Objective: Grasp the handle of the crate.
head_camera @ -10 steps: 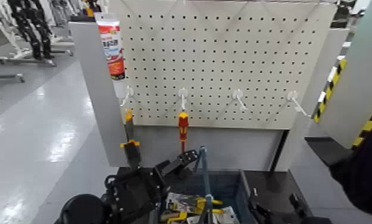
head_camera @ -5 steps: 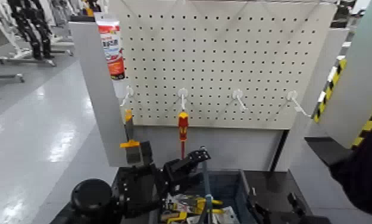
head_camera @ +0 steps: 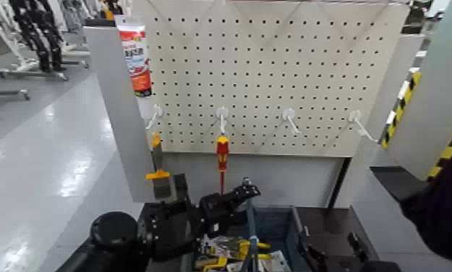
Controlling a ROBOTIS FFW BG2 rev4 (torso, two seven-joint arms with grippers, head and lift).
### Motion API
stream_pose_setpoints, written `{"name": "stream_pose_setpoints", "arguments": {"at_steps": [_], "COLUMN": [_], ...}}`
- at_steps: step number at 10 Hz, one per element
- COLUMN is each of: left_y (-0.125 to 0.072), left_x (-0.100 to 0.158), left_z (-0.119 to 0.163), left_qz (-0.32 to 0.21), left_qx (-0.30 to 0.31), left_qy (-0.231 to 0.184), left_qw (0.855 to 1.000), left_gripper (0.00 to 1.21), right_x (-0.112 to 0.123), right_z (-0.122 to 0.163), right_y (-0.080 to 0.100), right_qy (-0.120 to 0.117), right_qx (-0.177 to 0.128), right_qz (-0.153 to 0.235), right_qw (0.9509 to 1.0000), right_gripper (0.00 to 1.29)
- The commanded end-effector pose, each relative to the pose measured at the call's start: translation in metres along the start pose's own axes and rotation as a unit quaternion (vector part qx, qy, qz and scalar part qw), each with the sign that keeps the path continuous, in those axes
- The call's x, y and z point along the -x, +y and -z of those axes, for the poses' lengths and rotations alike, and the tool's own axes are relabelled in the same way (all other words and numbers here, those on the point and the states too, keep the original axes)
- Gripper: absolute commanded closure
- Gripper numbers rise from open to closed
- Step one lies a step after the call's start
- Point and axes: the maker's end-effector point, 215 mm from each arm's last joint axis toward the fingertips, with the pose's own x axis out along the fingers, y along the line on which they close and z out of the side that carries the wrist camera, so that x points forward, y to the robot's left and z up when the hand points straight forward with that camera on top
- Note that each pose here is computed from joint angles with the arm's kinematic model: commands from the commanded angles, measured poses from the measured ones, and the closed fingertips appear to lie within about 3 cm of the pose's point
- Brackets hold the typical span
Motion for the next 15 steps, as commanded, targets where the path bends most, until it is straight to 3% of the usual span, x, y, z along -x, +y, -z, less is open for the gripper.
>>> {"name": "stream_pose_setpoints", "arguments": {"at_steps": [1, 2, 5, 9, 15], "left_y": [0.005, 0.006, 0.012, 0.014, 0.003], "left_x": [-0.002, -0.002, -0.003, -0.003, -0.007], "left_z": [0.002, 0.004, 0.006, 0.011, 0.041], "left_qz": [0.003, 0.003, 0.002, 0.008, 0.036], "left_qx": [0.014, 0.018, 0.025, 0.030, 0.033], "left_qy": [0.006, 0.006, 0.002, -0.001, 0.006], "left_qw": [1.000, 1.000, 1.000, 1.000, 0.999], "left_gripper": [0.68, 0.98, 1.19, 1.19, 1.19], "right_x": [-0.001, -0.001, -0.001, -0.001, 0.001], "right_z": [0.000, -0.001, -0.001, -0.001, -0.001], "right_y": [0.003, 0.002, 0.001, 0.000, -0.005], "right_qy": [0.000, -0.001, -0.002, -0.003, -0.002], "right_qx": [-0.002, -0.003, -0.004, -0.003, -0.002], "right_qz": [-0.003, -0.002, -0.002, -0.001, 0.004], "right_qw": [1.0000, 1.0000, 1.0000, 1.0000, 1.0000], "right_gripper": [0.13, 0.13, 0.13, 0.13, 0.13]}}
